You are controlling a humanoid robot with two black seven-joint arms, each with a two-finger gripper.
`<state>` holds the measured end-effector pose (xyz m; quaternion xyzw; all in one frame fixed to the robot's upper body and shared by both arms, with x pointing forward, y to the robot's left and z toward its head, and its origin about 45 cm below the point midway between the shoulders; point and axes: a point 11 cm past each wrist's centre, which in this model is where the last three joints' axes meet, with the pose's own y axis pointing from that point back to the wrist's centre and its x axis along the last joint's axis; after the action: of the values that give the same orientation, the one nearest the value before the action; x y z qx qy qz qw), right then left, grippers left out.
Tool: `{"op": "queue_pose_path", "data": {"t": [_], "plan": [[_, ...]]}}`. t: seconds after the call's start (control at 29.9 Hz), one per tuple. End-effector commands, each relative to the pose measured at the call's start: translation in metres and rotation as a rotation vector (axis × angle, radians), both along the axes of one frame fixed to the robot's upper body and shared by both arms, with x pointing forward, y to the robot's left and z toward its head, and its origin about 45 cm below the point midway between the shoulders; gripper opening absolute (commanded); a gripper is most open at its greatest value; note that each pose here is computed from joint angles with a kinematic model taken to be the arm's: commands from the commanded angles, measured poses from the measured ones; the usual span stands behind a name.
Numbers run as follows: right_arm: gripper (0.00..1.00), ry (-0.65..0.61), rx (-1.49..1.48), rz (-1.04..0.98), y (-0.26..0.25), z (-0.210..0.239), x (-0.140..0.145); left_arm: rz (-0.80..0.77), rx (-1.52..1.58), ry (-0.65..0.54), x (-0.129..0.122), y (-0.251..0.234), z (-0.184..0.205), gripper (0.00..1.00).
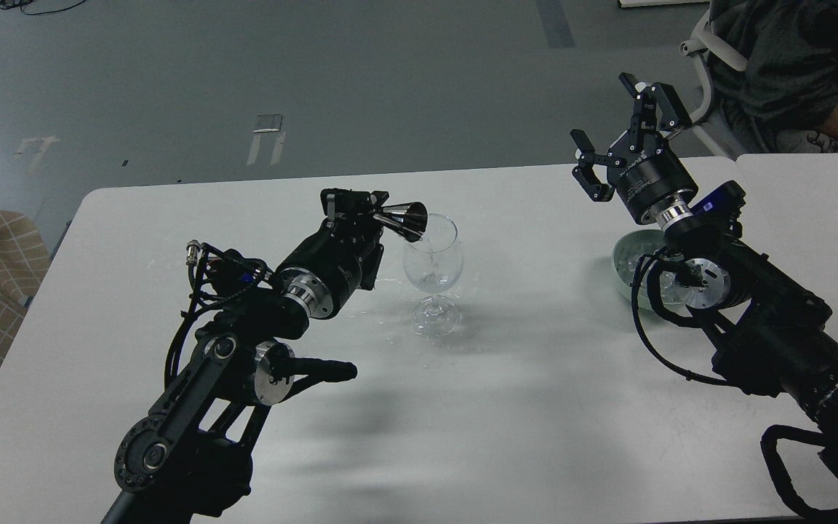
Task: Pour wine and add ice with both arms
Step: 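Rotate the jigger back upright above the glass with the left gripper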
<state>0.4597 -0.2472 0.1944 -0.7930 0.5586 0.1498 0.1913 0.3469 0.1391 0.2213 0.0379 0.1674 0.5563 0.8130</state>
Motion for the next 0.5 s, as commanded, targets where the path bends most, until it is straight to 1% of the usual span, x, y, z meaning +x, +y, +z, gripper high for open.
{"op": "queue_pose_path", "data": {"t": [0.0, 0.47], "plan": [[1.0, 0.004, -0.001, 0.0, 0.0, -0.002, -0.001, 0.014, 0.001, 0.001, 0.001, 0.002, 0.001, 0.0], [1.0, 0.003, 0.0, -0.001, 0.0, -0.001, -0.001, 0.016, -0.011, -0.033, 0.003, -0.001, 0.017, 0.0]]}}
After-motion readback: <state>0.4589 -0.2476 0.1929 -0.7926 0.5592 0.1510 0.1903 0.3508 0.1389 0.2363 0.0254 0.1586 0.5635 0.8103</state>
